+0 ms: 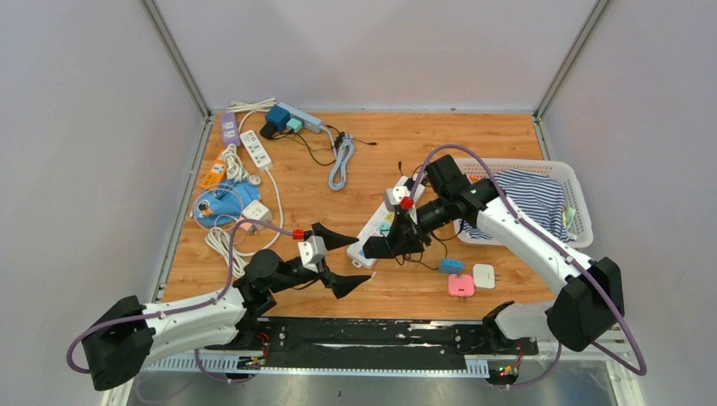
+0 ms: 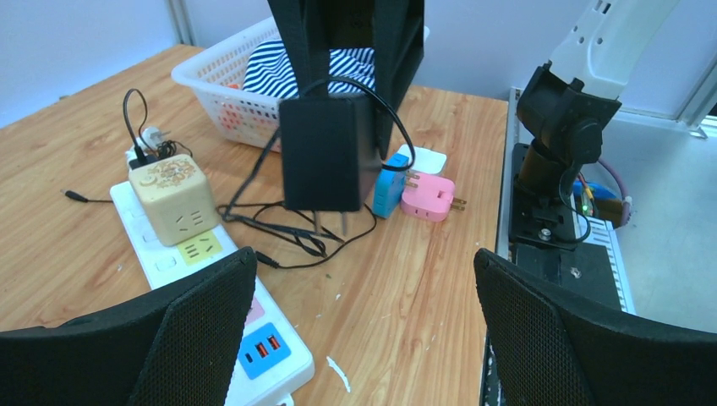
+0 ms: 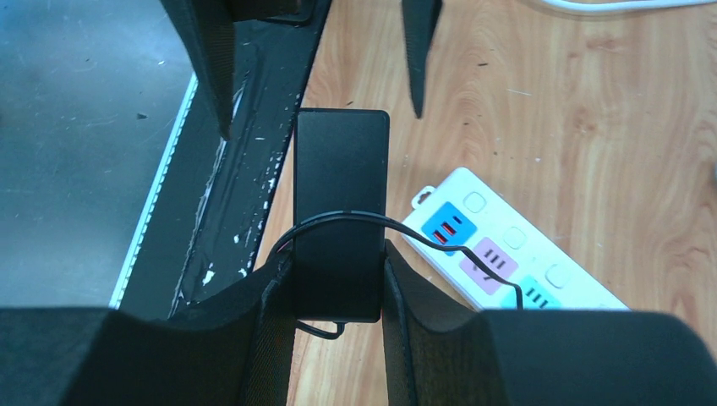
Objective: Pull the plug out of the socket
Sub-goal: Place the plug at the center of the board.
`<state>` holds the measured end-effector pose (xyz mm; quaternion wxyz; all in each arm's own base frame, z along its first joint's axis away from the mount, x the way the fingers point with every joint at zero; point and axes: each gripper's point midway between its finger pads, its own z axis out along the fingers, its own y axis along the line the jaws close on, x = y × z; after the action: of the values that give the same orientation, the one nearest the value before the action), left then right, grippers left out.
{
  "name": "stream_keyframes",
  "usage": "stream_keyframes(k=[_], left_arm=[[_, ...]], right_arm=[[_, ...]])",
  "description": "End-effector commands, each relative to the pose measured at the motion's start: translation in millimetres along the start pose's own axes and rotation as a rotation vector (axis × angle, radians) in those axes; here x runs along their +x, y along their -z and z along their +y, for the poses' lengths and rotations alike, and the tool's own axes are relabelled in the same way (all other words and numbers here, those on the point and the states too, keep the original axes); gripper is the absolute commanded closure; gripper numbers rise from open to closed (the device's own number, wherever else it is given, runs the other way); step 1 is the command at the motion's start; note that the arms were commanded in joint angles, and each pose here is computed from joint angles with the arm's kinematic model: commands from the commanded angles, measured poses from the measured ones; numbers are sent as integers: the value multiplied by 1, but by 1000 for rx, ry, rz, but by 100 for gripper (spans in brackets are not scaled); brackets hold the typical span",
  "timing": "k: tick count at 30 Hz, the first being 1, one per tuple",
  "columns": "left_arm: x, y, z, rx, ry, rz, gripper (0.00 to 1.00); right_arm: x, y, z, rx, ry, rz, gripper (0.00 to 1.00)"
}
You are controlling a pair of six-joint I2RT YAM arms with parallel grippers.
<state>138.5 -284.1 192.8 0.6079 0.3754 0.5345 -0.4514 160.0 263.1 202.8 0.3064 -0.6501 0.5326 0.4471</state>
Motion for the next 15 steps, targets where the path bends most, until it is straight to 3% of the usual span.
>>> stream_keyframes(k=[1, 7, 15], left_arm=[[-16, -5, 0, 5, 12, -80, 0], [-18, -11, 0, 8, 89, -124, 1], [-10, -25, -9, 77, 158, -105, 22]], right_arm=[[-1, -10, 11, -64, 40, 19, 100], [4, -18, 15, -85, 50, 53, 100], [7, -21, 14, -89, 44, 69, 100]])
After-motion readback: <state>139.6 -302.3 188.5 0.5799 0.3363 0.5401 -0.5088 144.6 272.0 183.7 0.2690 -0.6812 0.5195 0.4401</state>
